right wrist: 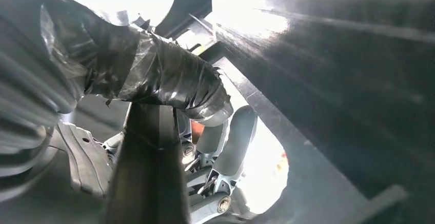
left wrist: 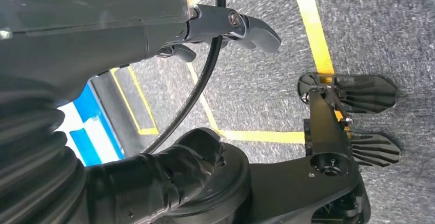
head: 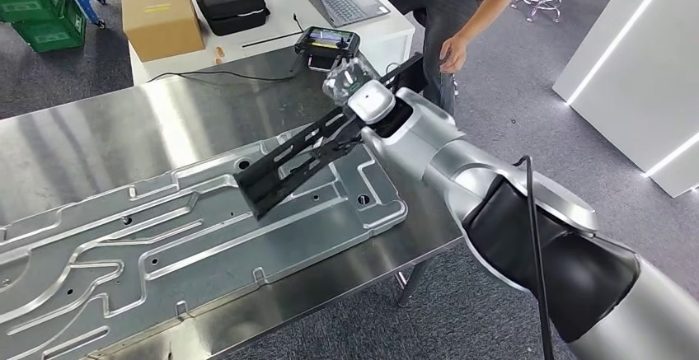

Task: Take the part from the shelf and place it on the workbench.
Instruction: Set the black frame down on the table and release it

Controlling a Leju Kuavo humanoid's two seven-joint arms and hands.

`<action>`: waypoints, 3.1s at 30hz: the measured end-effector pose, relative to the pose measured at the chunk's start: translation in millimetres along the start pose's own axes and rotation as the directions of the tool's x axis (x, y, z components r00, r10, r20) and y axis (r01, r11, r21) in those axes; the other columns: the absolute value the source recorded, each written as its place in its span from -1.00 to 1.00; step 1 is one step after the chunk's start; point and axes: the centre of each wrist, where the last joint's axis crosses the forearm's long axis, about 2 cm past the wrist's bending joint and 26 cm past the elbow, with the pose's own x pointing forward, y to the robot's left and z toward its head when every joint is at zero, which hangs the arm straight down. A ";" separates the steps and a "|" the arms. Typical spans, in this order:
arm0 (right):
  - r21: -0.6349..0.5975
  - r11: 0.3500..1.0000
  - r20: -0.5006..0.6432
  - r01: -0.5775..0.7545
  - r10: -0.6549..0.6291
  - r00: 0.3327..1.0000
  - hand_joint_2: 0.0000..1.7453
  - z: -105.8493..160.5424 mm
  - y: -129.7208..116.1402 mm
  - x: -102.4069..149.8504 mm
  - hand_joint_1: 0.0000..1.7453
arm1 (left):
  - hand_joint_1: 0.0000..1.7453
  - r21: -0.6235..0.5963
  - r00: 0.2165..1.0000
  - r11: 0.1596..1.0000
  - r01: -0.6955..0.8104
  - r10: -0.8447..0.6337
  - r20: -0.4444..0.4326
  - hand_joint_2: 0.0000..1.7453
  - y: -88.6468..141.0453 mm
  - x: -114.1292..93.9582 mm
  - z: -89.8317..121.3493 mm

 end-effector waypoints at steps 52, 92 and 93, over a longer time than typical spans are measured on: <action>-0.458 0.889 -0.115 0.023 -0.085 0.990 -1.00 0.7 -48.4 -11.9 -1.00 | -1.00 -0.030 0.998 0.998 -0.058 0.058 -0.005 -1.00 -7.3 -11.0 -4.8; 0.631 0.766 -0.018 0.122 -0.144 0.989 -1.00 3.6 -42.8 -28.6 -1.00 | -1.00 -0.082 0.997 0.993 -0.081 0.083 0.013 -1.00 1.3 20.4 6.8; 0.631 0.766 -0.017 0.122 -0.143 0.990 -1.00 3.6 -42.4 -29.0 -1.00 | -1.00 -0.078 0.996 0.994 -0.082 0.084 0.014 -1.00 1.5 21.1 7.1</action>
